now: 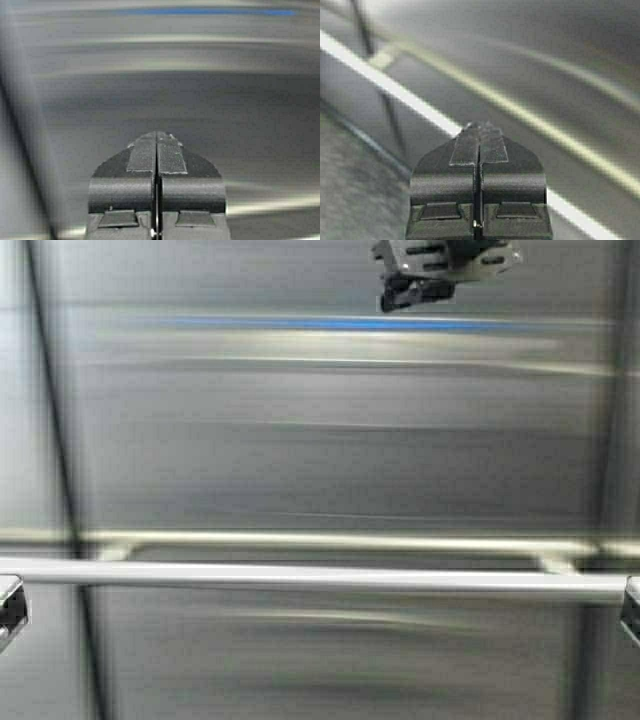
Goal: Navigate to elevator, push the call button, then enter the elevator
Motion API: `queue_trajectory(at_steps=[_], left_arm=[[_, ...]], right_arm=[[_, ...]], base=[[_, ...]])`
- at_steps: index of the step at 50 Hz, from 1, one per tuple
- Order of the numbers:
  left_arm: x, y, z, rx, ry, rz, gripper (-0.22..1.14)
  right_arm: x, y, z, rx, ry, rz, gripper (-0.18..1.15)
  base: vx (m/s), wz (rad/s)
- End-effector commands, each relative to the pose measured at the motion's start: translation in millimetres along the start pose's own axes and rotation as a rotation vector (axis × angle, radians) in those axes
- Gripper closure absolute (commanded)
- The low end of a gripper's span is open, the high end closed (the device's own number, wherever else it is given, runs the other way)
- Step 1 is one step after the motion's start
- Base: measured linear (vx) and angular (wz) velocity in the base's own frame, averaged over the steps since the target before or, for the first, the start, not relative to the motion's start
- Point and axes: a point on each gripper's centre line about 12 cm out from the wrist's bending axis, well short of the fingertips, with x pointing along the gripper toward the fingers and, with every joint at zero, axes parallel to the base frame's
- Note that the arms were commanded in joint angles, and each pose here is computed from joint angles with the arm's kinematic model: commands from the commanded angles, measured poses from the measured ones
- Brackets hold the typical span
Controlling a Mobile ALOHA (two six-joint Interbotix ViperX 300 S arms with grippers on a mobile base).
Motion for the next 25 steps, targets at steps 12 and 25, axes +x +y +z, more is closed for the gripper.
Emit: queue_trajectory(at_steps=[12, 25], left_arm=[[4, 0, 19, -0.004, -0.057, -0.003, 0.89], [1, 0, 16, -0.012, -0.052, -0.003, 0.89]], right_arm=[[-1, 1, 25, 0.001, -0.092, 0.006, 0.92], [-3, 2, 12, 0.002, -0.063, 0.008, 0.92]], base=[[0.09, 0.49], [0.10, 0.53]])
